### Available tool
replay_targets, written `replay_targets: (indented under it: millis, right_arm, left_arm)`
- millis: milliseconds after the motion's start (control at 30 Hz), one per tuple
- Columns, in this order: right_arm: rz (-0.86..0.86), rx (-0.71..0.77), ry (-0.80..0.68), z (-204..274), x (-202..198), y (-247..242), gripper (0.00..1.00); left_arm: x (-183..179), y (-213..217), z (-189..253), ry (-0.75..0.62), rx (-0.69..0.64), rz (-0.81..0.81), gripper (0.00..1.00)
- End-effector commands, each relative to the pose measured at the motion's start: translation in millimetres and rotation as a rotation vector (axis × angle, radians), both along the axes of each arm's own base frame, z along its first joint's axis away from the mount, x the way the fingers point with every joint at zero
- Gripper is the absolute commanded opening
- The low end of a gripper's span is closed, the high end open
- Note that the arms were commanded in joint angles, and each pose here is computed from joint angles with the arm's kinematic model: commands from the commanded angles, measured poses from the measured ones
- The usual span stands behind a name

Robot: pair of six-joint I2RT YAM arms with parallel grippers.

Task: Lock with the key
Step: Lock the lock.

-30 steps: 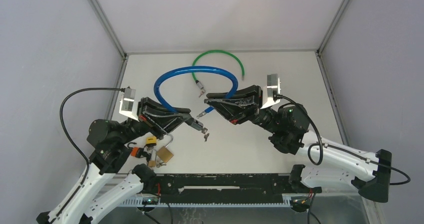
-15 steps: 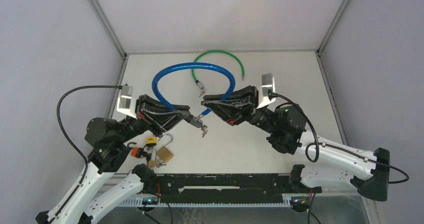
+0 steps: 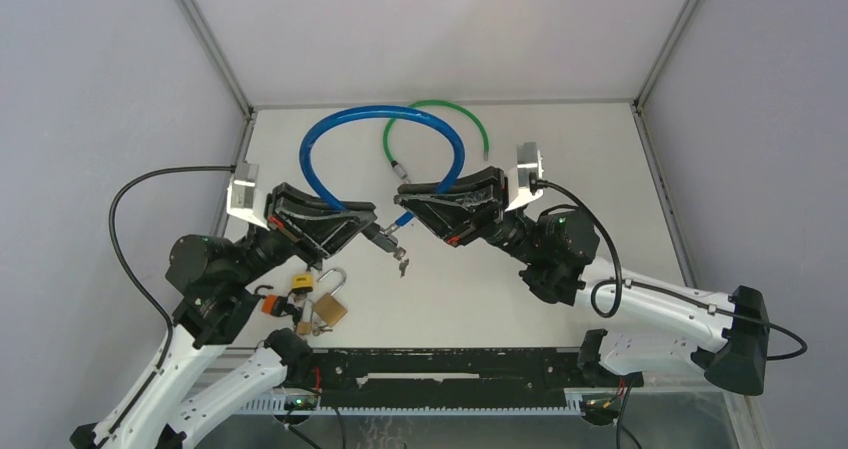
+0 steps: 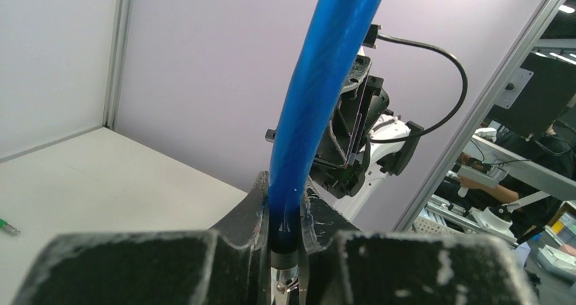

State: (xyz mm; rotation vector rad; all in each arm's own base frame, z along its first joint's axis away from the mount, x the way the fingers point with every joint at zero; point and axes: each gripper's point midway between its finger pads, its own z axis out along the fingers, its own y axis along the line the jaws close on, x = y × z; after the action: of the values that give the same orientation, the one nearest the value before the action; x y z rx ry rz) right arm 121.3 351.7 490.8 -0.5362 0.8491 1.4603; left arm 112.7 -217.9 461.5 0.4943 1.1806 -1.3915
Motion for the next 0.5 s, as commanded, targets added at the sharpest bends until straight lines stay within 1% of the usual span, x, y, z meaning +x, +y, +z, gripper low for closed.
replay_targets:
  millis: [0, 133, 267, 367, 467]
  right_arm:
    - [0.066, 0.050, -0.001, 11.7, -12.6, 2.2, 0.00]
    - [0.042, 0.080, -0.009, 19.6, -11.2, -4.4, 0.00]
    - [0.018, 0.057, -0.002, 12.8, -5.1, 0.4, 0.00]
    - [0.044, 0.041, -0.002, 7.0, -6.9, 7.4, 0.00]
    - [0.088, 0.050, -0.036, 7.7, -15.1, 10.2, 0.00]
  left_arm:
    - [-5.9, 11.4, 43.7, -0.037, -0.107, 0.018, 0.00]
    - [-7.1, 14.4, 47.3, -0.047, -0.116, 0.029, 0.00]
    - [-11.0, 19.4, 59.1, -0.075, -0.133, 0.037, 0.00]
    - [-14.2, 22.2, 65.2, -0.106, -0.133, 0.043, 0.00]
    - [-15.2, 25.0, 67.3, -0.116, -0.133, 0.054, 0.00]
